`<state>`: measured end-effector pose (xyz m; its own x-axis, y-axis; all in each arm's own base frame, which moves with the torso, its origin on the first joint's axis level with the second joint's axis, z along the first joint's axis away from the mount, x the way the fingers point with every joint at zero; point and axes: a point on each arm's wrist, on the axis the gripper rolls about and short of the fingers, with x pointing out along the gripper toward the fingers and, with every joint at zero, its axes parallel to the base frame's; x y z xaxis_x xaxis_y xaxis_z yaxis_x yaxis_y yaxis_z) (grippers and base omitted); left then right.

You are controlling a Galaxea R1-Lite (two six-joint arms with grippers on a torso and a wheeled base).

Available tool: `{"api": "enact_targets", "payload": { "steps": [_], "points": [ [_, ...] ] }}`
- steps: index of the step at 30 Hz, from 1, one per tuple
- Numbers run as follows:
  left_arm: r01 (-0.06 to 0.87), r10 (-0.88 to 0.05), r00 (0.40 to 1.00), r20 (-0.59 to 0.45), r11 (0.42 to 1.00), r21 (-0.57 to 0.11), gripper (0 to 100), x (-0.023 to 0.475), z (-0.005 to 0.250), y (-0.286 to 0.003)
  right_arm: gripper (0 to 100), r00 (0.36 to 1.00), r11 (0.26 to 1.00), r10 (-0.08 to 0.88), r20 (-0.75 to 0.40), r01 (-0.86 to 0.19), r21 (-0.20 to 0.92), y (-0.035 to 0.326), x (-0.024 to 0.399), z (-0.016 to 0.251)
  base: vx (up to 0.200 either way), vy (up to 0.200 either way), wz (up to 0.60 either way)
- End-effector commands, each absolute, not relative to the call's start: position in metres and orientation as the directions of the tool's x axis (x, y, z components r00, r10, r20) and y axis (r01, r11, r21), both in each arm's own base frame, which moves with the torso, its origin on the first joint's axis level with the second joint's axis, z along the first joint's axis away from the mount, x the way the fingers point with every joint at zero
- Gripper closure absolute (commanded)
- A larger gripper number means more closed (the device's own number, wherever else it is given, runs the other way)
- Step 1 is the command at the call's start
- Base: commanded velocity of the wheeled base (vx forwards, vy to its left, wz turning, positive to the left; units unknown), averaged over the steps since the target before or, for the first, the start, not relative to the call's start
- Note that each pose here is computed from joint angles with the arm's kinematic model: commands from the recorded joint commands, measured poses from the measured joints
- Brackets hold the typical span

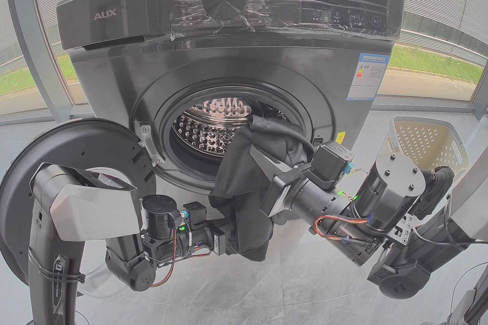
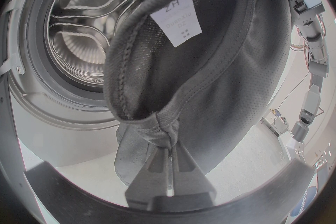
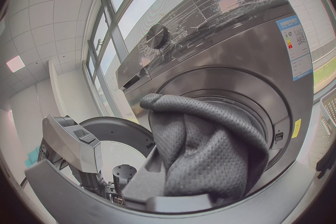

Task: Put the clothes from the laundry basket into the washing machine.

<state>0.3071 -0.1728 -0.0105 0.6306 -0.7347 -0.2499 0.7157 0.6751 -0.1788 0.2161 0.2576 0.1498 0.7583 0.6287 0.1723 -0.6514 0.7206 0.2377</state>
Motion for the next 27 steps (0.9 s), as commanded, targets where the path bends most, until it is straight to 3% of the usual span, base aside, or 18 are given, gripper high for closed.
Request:
{"api": "enact_targets", "payload": {
  "steps": [1,8,9,27],
  "points": [
    [0.713,-0.732,0.635,-0.247,0.679,-0.177,100,0.307,-0.009,-0.171,100,0.765,0.728,0.622,0.166,-0.644,0.237,0.256,0.219,0.148,0.000,0.000,0.00],
    [0.708,-0.725,0.638,-0.261,0.685,-0.172,100,0.307,-0.013,-0.169,100,0.766,0.729,0.621,0.165,-0.642,0.237,0.256,0.220,0.147,0.000,0.000,0.00],
    [0.707,-0.724,0.638,-0.263,0.686,-0.171,0,0.307,-0.014,-0.169,100,0.765,0.728,0.622,0.166,-0.644,0.237,0.256,0.219,0.148,0.000,0.000,0.00],
    [0.701,-0.718,0.646,-0.259,0.692,-0.171,0,0.316,-0.023,-0.174,100,0.755,0.718,0.634,0.166,-0.655,0.237,0.260,0.215,0.148,0.000,0.000,0.00]
  ]
}}
